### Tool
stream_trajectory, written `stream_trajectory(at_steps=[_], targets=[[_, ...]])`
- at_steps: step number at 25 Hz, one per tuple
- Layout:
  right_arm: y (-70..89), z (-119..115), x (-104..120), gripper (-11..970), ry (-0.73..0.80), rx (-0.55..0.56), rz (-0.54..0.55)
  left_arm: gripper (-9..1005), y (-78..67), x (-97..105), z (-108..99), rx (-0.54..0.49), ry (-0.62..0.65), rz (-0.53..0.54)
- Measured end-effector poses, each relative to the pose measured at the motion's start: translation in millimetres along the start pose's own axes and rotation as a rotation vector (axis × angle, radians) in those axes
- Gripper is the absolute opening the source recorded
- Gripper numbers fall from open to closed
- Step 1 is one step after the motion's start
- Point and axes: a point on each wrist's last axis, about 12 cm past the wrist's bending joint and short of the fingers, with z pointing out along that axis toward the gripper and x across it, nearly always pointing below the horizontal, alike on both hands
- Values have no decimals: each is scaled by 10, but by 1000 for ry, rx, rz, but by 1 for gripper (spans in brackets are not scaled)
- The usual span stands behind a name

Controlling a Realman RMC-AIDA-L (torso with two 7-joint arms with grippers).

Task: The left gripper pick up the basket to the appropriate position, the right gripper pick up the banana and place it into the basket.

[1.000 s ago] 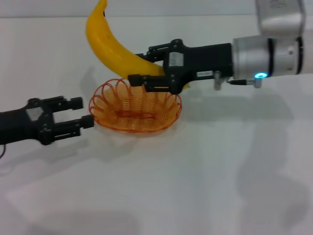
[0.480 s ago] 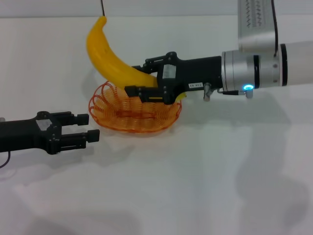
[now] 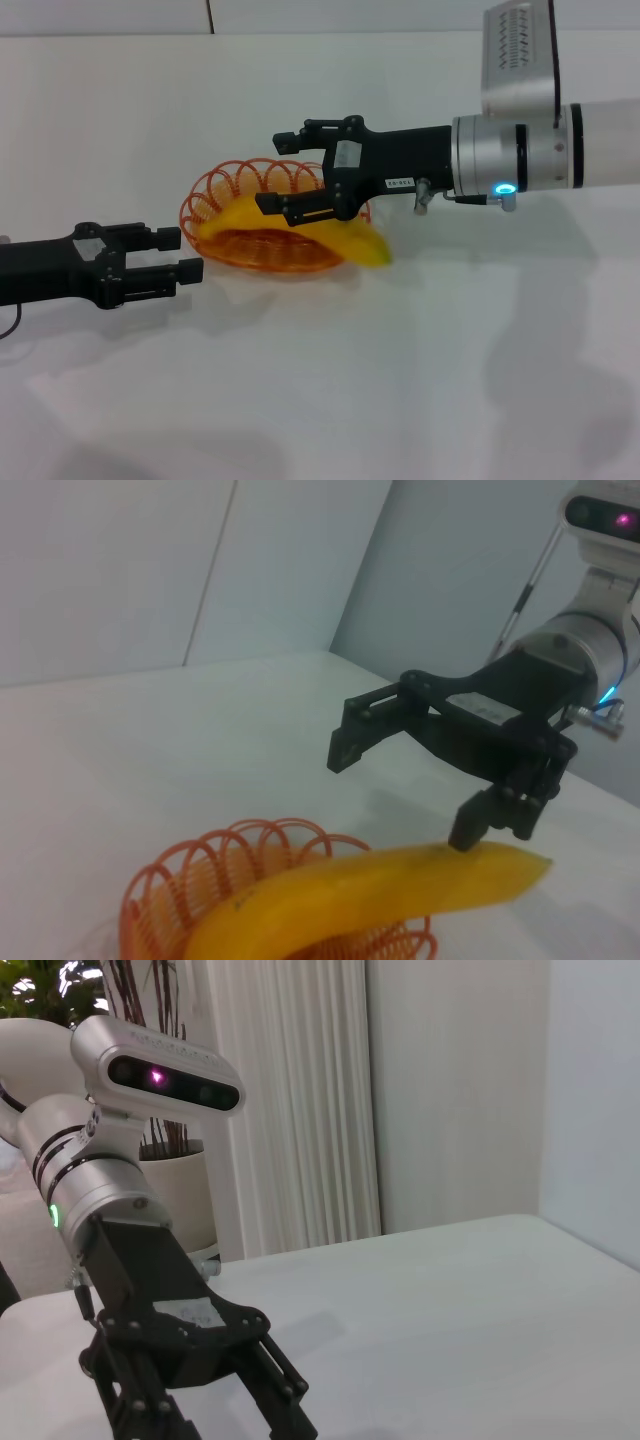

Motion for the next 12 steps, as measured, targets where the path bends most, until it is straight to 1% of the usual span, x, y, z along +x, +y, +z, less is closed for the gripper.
stream_trajectory(at_steps=[2,5,6,8,11,12], targets=[[8,-28,2,723,-6,-9,4,690,2,-4,-3,-2,-3,0],[38,-173,0,830,-59,-32,11,690,10,-11,-20,-10,-12,0],[51,-282,14,836,-92,-31,16,690,18,-19,-33,-14,-14,3],[94,-525,111,849,-144,-1,38,690,33,-29,-59,-27,-19,19],[203,-893,356,862,-184,75,113,690,56,-2,-71,-65,-26,76],[232,-988,429,863,-183,99,137,690,64,43,-65,-91,-25,101]])
